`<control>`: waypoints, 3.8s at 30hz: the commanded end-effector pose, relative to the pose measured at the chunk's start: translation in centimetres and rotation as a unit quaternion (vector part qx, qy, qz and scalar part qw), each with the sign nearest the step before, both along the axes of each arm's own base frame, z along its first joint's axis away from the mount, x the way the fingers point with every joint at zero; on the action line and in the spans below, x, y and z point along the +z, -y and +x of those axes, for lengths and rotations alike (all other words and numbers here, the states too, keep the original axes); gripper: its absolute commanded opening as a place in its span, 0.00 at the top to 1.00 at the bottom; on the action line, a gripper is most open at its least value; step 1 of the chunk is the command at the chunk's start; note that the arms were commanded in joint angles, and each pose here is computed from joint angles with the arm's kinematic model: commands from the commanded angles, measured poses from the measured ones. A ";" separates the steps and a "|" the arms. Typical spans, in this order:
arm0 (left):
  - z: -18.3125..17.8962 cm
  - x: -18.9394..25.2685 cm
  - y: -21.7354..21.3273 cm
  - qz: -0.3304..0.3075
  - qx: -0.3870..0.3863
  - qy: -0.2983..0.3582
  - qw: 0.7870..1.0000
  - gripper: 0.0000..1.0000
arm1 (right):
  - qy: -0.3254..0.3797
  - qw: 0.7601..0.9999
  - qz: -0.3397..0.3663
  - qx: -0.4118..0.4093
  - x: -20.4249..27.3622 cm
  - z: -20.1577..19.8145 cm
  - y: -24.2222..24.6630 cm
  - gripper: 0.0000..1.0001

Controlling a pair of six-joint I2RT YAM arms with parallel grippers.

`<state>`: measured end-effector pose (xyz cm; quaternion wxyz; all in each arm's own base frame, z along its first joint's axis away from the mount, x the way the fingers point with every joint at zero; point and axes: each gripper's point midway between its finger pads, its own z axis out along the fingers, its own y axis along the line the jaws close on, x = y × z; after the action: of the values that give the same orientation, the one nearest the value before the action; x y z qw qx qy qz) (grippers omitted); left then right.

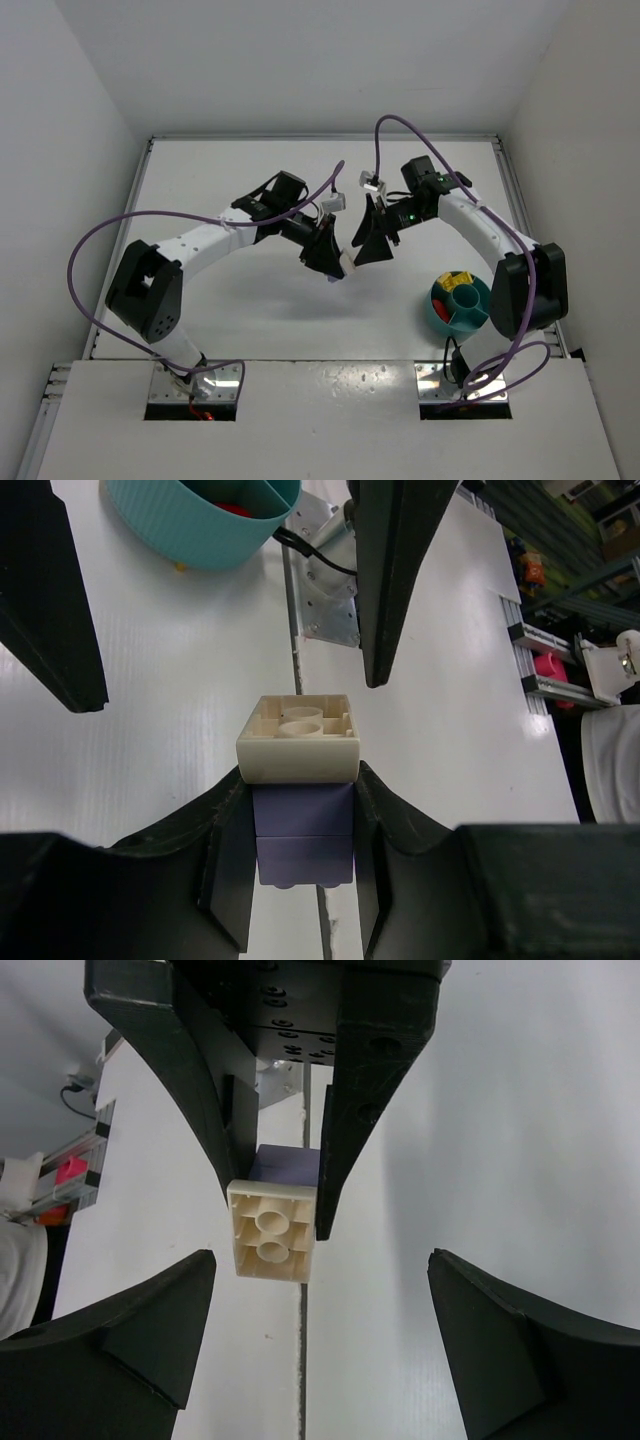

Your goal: Sort the legos into containers by color

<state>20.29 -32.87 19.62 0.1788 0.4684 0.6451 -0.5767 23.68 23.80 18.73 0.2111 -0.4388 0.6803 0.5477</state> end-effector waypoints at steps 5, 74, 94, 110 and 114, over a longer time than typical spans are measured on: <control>0.4 2.1 0.4 -0.038 -0.015 0.025 0.999 1.00 | 0.028 0.998 0.049 0.031 2.6 -0.4 -1.6 0.15; 4.6 -1.9 -6.7 0.015 0.095 0.019 0.995 1.00 | 0.191 0.866 -0.226 -0.404 -0.8 -1.1 16.3 1.00; 4.6 -2.0 -8.1 0.016 0.092 0.022 0.995 1.00 | 0.281 0.781 -0.271 -0.489 3.4 -0.2 20.7 1.00; 6.0 -2.6 -7.9 0.017 0.093 0.010 0.996 1.00 | 0.339 0.769 -0.359 -0.406 0.4 -3.4 22.6 1.00; 6.2 -3.0 -7.8 0.021 0.092 0.001 0.996 1.00 | 0.256 0.809 -0.392 -0.355 -0.6 -5.4 22.1 1.00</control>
<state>25.50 -24.98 15.30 0.1989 0.3989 0.7192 -0.5330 19.66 1.19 18.20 0.4205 -0.3097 0.8518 -0.0407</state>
